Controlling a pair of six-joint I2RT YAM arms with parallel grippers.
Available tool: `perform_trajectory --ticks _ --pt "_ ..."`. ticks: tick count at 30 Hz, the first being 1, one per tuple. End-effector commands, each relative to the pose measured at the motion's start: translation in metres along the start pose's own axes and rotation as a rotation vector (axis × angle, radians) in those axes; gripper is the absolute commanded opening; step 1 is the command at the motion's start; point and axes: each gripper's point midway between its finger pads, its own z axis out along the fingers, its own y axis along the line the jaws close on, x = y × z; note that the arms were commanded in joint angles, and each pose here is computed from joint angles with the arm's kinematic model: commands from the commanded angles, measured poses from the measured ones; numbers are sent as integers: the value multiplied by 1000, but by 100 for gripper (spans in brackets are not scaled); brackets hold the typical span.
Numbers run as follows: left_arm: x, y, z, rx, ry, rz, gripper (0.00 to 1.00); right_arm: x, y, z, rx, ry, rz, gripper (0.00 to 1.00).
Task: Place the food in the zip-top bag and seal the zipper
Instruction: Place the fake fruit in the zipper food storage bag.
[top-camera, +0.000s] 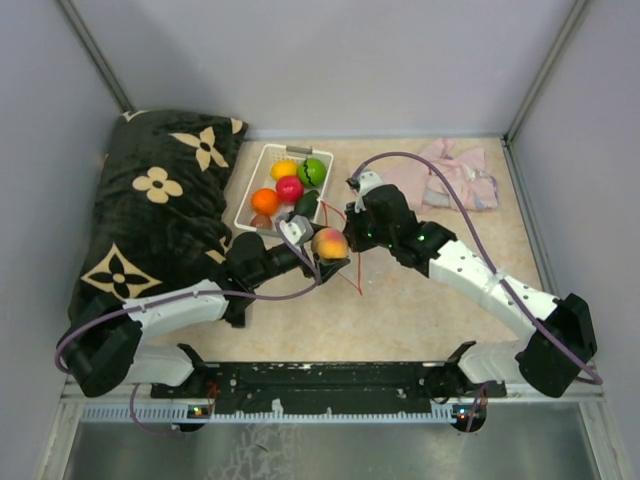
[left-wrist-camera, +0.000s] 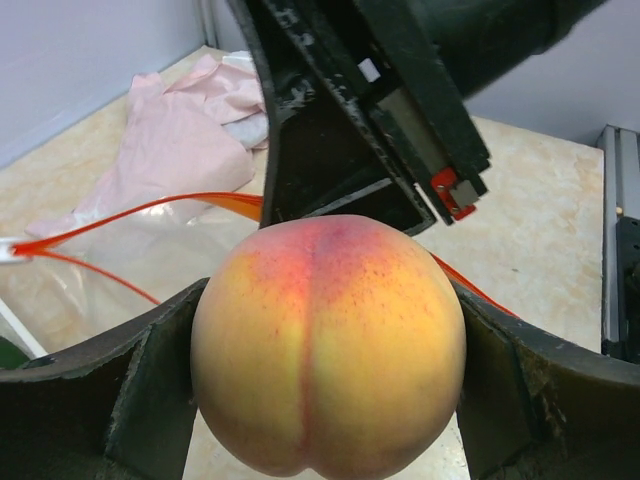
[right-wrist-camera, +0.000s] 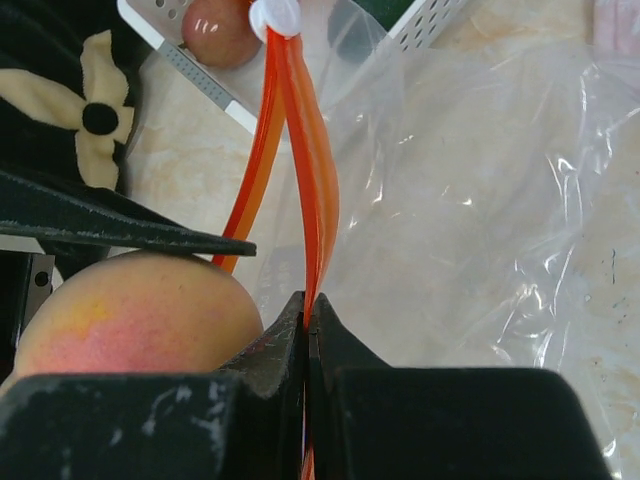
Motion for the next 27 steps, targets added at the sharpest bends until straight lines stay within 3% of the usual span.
perform_trajectory --ticks 1,9,22,27 --pt "-29 -18 -4 96 -102 145 69 -23 12 -11 -67 -56 9 1" --pt "-17 -22 4 155 -44 197 69 -20 22 -11 -126 -37 0 1" --pt "44 16 0 -24 265 150 69 -25 28 -19 -164 -41 -36 1" --pt "42 16 1 -14 267 161 70 -23 37 -15 -215 -30 -30 1"
